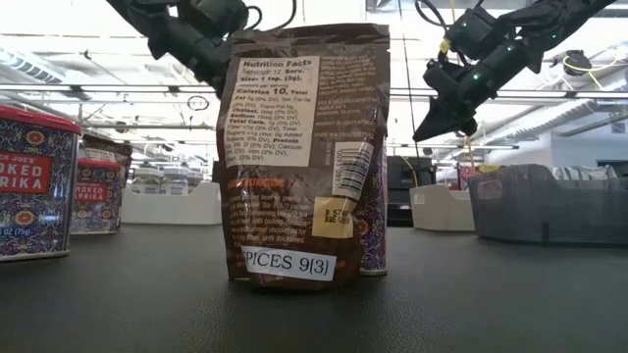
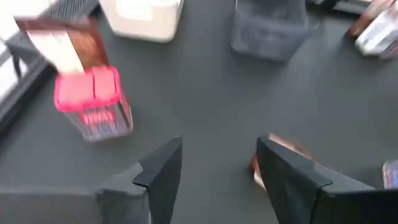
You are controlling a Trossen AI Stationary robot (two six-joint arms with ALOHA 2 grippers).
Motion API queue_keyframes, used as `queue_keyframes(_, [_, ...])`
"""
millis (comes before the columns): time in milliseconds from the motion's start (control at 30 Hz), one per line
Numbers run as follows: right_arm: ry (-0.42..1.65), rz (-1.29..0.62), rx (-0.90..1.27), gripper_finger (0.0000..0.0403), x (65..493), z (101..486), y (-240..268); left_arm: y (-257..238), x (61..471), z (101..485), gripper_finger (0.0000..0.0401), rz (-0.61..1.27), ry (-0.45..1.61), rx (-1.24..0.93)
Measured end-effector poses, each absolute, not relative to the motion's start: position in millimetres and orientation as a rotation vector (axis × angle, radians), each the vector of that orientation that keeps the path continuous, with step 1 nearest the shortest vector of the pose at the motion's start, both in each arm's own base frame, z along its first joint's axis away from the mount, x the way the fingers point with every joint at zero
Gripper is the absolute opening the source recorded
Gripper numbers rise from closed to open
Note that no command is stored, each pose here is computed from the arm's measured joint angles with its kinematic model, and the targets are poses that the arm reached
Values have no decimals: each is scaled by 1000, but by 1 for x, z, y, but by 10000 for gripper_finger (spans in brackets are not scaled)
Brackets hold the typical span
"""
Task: Sort spices by type
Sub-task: Put the white seasoning bottle into the left white bin
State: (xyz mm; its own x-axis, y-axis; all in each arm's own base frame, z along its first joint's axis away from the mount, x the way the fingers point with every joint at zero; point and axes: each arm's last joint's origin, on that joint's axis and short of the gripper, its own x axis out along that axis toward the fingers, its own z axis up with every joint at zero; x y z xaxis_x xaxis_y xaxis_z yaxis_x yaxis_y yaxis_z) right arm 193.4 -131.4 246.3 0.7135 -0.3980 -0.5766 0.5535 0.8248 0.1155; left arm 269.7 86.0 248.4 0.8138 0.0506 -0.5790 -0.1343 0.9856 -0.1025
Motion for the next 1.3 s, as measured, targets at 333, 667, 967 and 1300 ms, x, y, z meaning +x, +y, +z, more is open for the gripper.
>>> queue_keyframes(333, [637, -493, 312, 8, 196, 241, -120, 71, 267, 238, 196, 78, 731, -89])
queue_keyframes(667, [627, -445, 251, 8, 201, 242, -113, 84, 288, 236, 196, 248, 594, 27])
queue_keyframes(967, [452, -449, 165, 8, 206, 241, -118, 89, 312, 225, 196, 155, 449, -34])
queue_keyframes(1300, [440, -471, 267, 8, 206, 239, -118, 68, 319, 228, 196, 68, 400, -336])
